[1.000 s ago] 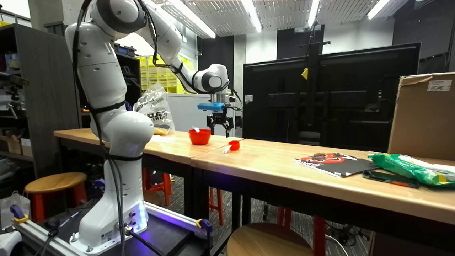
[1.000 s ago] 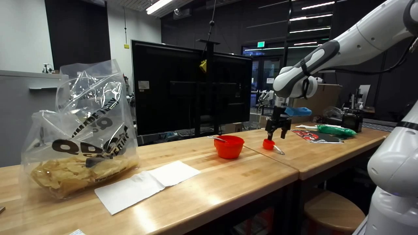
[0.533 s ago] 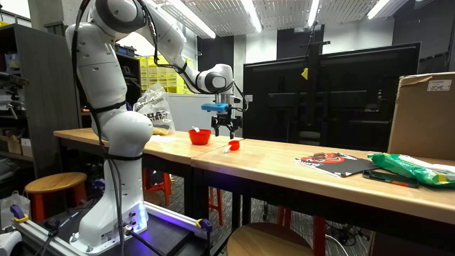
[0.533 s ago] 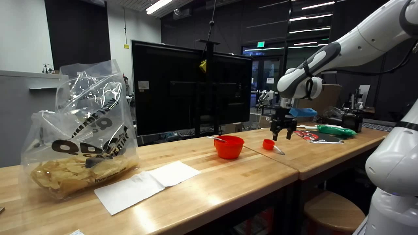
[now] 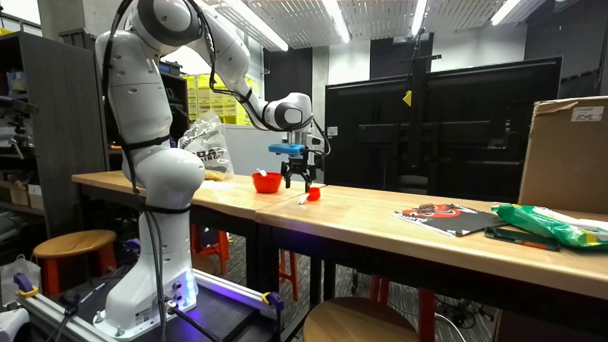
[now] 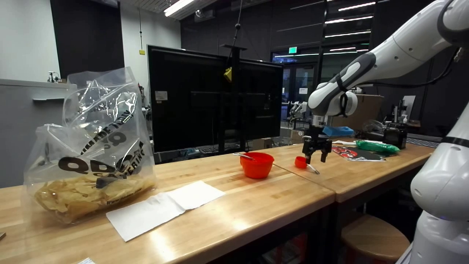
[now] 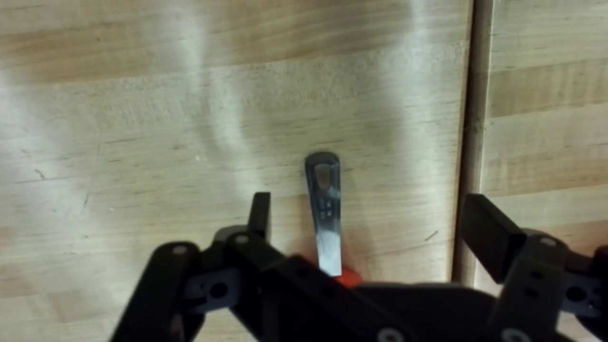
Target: Put the measuring cup in the red bowl
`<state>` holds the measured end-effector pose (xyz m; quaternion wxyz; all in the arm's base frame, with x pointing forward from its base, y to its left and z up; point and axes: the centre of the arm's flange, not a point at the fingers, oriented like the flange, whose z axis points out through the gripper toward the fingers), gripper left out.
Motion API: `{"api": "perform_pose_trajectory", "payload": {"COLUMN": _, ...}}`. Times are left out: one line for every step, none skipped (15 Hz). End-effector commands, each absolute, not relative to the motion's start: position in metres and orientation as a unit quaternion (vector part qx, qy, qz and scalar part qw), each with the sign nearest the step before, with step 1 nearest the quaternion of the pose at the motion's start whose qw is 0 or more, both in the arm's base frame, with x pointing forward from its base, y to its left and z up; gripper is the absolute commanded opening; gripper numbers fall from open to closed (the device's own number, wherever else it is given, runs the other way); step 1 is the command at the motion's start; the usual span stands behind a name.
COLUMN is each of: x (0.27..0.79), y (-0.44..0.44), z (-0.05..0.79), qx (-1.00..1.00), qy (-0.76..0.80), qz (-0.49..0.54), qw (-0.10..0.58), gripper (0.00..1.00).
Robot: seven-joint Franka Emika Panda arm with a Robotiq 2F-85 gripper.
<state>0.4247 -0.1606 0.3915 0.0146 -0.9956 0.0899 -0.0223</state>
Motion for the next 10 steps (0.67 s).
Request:
{"api": "perform_pose_trajectory", "payload": {"x": 0.435, "y": -0.158, "z": 0.386, "qx": -0.996, "qy": 0.086, "qz": -0.014, "qw": 0.022, "gripper": 1.00}}
{"api": "perform_pose_trajectory", "payload": {"x": 0.436, "y": -0.158, "z": 0.384, "qx": -0.996, "qy": 0.087, "qz": -0.013, "qw": 0.024, "gripper": 1.00}}
{"api": "perform_pose_trajectory", "payload": {"x": 0.438, "y": -0.158, "z": 0.382, "qx": -0.996, "qy": 0.087, "qz": -0.011, "qw": 0.025, "gripper": 1.00}}
{"api": "perform_pose_trajectory", "payload": {"x": 0.440, "y": -0.159, "z": 0.382, "qx": -0.996, "qy": 0.088, "qz": -0.010, "qw": 0.027, "gripper": 1.00}}
{"api": "perform_pose_trajectory", "payload": {"x": 0.443, "y": -0.159, "z": 0.382, "qx": -0.996, "qy": 0.088, "qz": -0.010, "qw": 0.027, "gripper": 1.00}}
{"api": "perform_pose_trajectory", "payload": {"x": 0.447, "y": -0.159, "z": 0.383, "qx": -0.996, "qy": 0.088, "qz": -0.011, "qw": 0.028, "gripper": 1.00}}
{"api": "perform_pose_trajectory", "payload": {"x": 0.451, "y": -0.160, "z": 0.385, "qx": -0.996, "qy": 0.089, "qz": -0.014, "qw": 0.028, "gripper": 1.00}}
{"api": "perform_pose_trajectory", "payload": {"x": 0.454, "y": -0.160, "z": 0.387, "qx": -0.995, "qy": 0.090, "qz": -0.015, "qw": 0.029, "gripper": 1.00}}
{"api": "perform_pose_trajectory", "payload": {"x": 0.458, "y": -0.160, "z": 0.388, "qx": -0.995, "qy": 0.090, "qz": -0.015, "qw": 0.028, "gripper": 1.00}}
{"api": "perform_pose_trajectory", "payload": {"x": 0.461, "y": -0.160, "z": 0.390, "qx": -0.996, "qy": 0.089, "qz": -0.015, "qw": 0.028, "gripper": 1.00}}
